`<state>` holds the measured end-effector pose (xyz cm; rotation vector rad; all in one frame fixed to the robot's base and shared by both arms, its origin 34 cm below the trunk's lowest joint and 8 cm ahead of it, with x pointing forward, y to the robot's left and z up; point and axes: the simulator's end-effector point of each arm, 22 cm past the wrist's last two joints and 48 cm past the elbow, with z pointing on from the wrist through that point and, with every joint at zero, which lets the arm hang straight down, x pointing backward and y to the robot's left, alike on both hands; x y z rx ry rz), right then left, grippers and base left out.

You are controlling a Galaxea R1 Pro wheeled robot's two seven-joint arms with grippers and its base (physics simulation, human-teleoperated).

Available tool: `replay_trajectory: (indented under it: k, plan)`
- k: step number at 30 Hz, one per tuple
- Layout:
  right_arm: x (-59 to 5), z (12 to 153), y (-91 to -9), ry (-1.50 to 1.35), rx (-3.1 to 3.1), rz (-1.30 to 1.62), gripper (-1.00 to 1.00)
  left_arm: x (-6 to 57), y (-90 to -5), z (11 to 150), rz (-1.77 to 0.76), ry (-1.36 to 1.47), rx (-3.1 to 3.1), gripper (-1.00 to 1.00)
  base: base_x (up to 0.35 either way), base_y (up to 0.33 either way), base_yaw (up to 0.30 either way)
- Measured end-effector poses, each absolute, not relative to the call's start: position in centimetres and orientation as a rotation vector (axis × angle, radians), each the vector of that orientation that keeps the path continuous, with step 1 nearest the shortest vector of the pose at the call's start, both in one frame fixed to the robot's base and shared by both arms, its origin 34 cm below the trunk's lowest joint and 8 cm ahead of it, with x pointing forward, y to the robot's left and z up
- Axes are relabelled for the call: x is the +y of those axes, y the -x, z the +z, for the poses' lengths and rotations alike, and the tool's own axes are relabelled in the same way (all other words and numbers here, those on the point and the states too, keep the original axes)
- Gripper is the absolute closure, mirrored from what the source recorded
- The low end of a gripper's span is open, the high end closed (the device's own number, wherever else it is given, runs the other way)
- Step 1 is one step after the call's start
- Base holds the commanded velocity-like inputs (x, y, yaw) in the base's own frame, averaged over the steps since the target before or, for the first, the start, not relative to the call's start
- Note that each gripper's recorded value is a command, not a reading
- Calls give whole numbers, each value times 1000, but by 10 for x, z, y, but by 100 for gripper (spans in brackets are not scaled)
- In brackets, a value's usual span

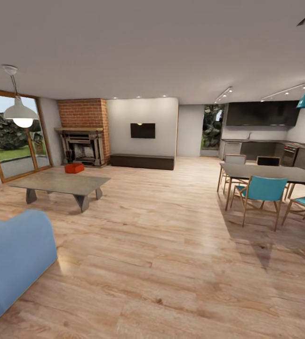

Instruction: Move the two storage containers from the living room to the garage. In the garage, place one container on the floor and stack the other container on top of it (either order is fine).

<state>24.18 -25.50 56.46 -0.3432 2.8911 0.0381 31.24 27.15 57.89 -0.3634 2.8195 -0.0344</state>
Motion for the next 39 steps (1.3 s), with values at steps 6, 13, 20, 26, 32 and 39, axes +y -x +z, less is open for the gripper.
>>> replay_trajectory:
  k: [6,13,20,26,32,39]
  plan:
    - [-255,565,-242,343,2890,37,-100,272,-313,579,-34,363,2819,-100,323,0,0]
    - [-255,565,-242,343,2890,38,-100,272,-313,579,-34,363,2819,-100,322,0,0]
    - [-254,565,-242,343,2889,39,-100,272,-313,579,-34,363,2819,-100,323,0,0]
    - [-255,565,-242,344,2889,39,-100,272,-313,579,-34,363,2819,-100,322,0,0]
    - [-255,565,-242,343,2890,39,-100,272,-313,579,-34,363,2819,-100,322,0,0]
    - [-252,565,-242,339,2888,43,-100,272,-313,579,-34,363,2819,-100,323,0,-1]
